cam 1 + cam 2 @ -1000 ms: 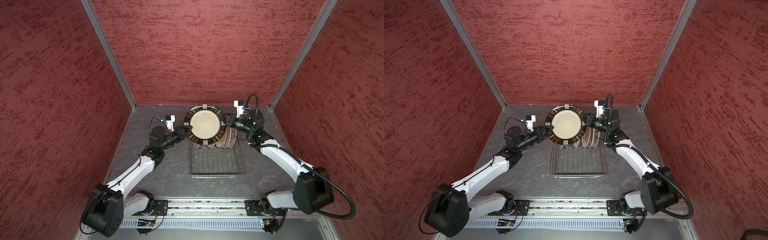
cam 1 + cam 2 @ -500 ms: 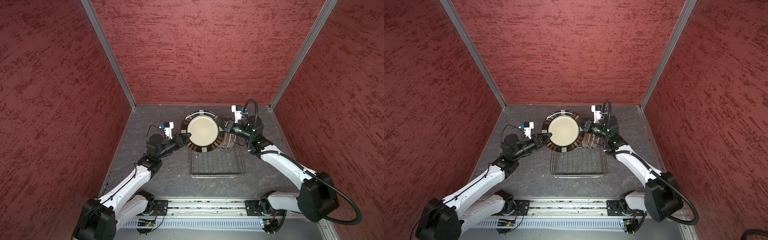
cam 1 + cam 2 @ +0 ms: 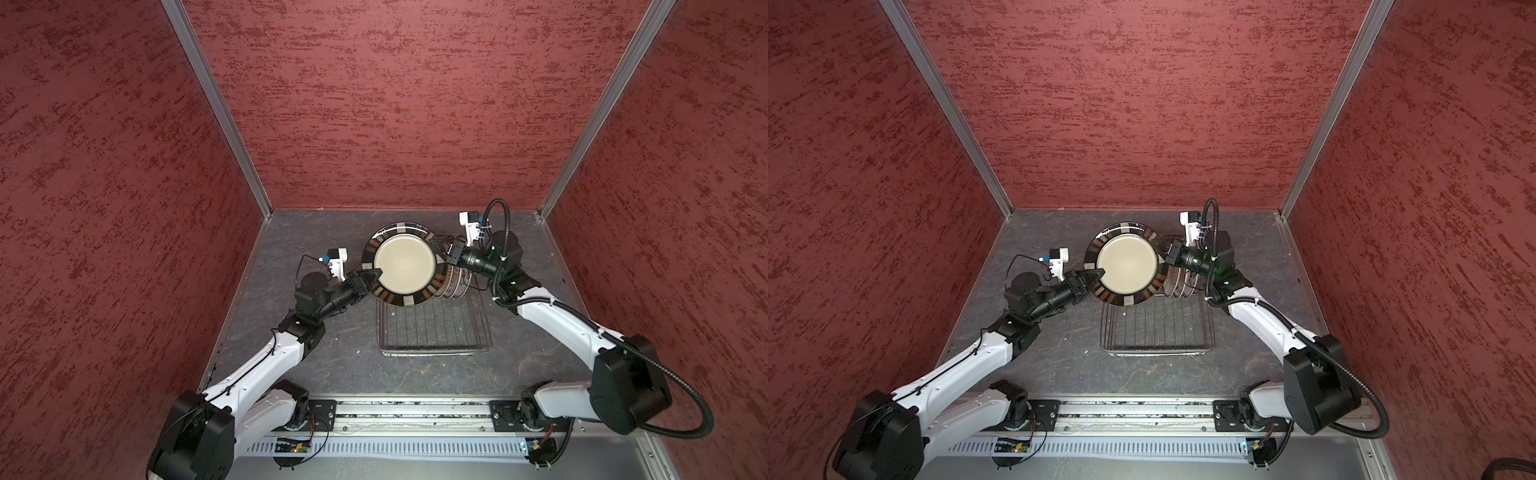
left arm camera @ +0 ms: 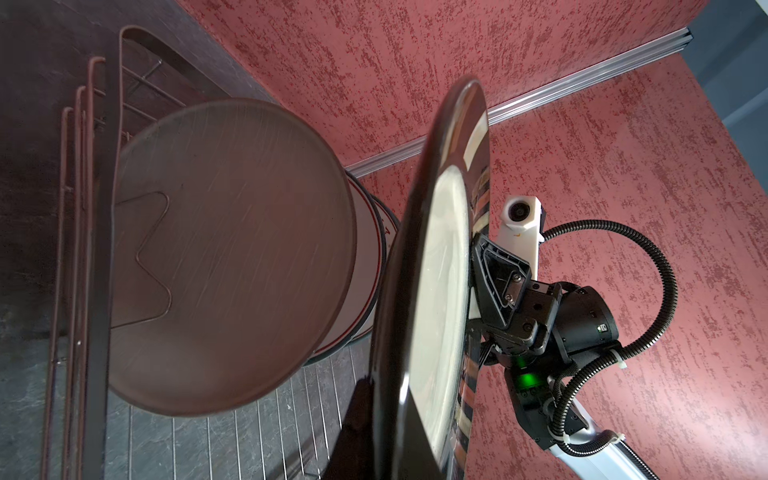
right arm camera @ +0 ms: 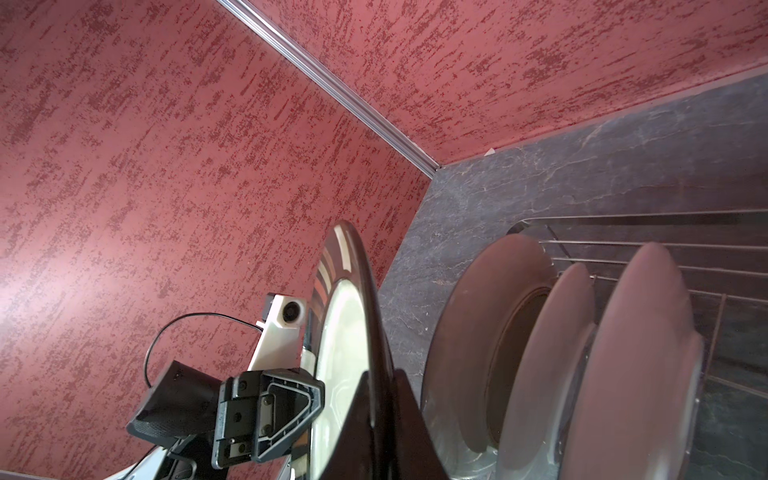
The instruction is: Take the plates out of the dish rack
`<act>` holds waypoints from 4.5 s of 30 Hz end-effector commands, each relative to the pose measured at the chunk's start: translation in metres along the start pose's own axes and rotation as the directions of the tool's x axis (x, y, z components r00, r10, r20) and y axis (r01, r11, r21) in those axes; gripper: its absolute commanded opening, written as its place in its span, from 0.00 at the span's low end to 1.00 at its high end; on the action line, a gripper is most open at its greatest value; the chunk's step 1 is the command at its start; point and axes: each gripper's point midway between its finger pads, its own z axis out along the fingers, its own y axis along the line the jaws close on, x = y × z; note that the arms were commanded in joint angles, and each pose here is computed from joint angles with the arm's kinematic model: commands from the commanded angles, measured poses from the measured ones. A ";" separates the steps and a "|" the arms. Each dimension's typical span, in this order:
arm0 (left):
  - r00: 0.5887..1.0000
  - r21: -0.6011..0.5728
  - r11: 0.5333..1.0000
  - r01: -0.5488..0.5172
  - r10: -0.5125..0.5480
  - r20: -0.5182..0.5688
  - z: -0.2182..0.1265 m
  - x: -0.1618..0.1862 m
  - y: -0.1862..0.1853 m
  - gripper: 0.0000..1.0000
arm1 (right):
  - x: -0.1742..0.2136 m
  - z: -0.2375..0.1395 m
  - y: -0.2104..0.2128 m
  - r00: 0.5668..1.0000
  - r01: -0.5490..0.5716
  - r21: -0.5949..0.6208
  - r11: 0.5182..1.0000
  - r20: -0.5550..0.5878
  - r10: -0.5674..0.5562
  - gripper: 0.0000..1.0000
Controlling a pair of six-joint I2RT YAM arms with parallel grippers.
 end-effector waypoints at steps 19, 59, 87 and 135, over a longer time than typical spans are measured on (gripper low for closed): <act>0.995 0.221 0.974 -0.041 0.019 0.099 -0.027 -0.032 -0.062 0.00 | -0.005 -0.006 0.025 0.998 0.066 -0.051 0.997 0.019 -0.065 0.99; 0.896 0.002 0.996 0.084 -0.076 0.438 -0.100 -0.121 0.020 0.00 | 0.029 -0.001 0.068 0.901 0.432 0.127 0.893 -0.023 -0.432 0.99; 0.768 -0.324 0.886 0.331 -0.053 0.639 -0.139 -0.152 0.146 0.00 | 0.123 0.125 0.053 0.769 0.626 0.198 0.754 -0.314 -0.556 0.99; 0.737 -0.468 0.738 0.487 -0.060 0.673 -0.123 -0.175 0.263 0.07 | 0.193 0.213 -0.014 0.798 0.554 0.200 0.808 -0.403 -0.448 0.95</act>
